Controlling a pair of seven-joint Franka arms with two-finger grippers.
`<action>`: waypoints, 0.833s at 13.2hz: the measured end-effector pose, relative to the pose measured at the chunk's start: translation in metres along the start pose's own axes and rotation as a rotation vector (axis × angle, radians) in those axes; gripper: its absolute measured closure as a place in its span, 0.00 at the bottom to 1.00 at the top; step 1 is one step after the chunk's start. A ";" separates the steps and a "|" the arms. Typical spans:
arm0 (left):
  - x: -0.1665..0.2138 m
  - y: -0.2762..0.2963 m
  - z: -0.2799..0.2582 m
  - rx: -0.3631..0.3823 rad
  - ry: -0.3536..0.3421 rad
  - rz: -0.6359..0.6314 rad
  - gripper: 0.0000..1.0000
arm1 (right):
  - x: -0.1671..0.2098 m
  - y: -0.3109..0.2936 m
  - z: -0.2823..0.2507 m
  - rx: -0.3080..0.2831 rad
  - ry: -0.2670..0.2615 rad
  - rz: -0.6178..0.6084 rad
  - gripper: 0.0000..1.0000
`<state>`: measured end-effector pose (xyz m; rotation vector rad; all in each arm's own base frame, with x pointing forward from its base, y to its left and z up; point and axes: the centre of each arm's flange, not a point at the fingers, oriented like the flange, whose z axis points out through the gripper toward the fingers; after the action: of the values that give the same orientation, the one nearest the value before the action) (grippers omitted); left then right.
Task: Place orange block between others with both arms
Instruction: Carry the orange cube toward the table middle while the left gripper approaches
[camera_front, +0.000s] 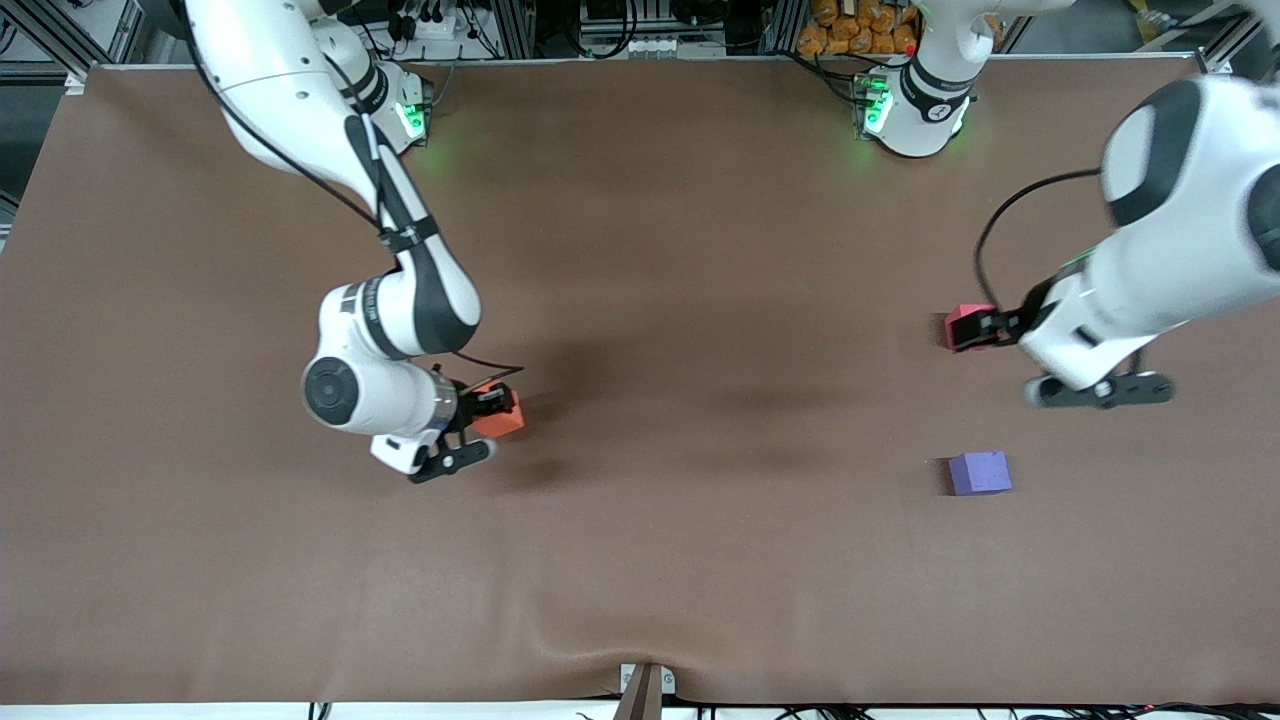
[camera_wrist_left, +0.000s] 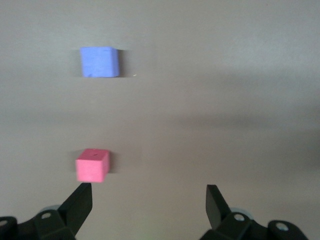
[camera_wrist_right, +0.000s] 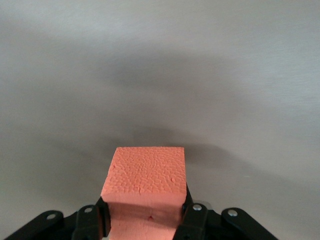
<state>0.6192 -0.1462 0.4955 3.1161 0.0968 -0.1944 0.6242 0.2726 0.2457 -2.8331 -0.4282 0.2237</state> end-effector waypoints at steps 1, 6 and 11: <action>0.006 0.014 0.012 -0.006 0.012 -0.025 0.00 | -0.001 -0.016 0.006 -0.004 -0.003 0.035 0.48; 0.023 0.065 0.041 -0.088 0.049 -0.138 0.00 | -0.008 -0.087 0.035 -0.028 0.018 0.126 0.48; 0.017 0.136 0.059 -0.163 0.126 -0.237 0.00 | -0.010 -0.096 0.055 -0.042 0.016 0.132 0.44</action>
<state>0.6372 -0.2818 0.4372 2.9451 0.4596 0.0071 0.5789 0.3708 0.2212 -2.9055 -0.2452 0.2198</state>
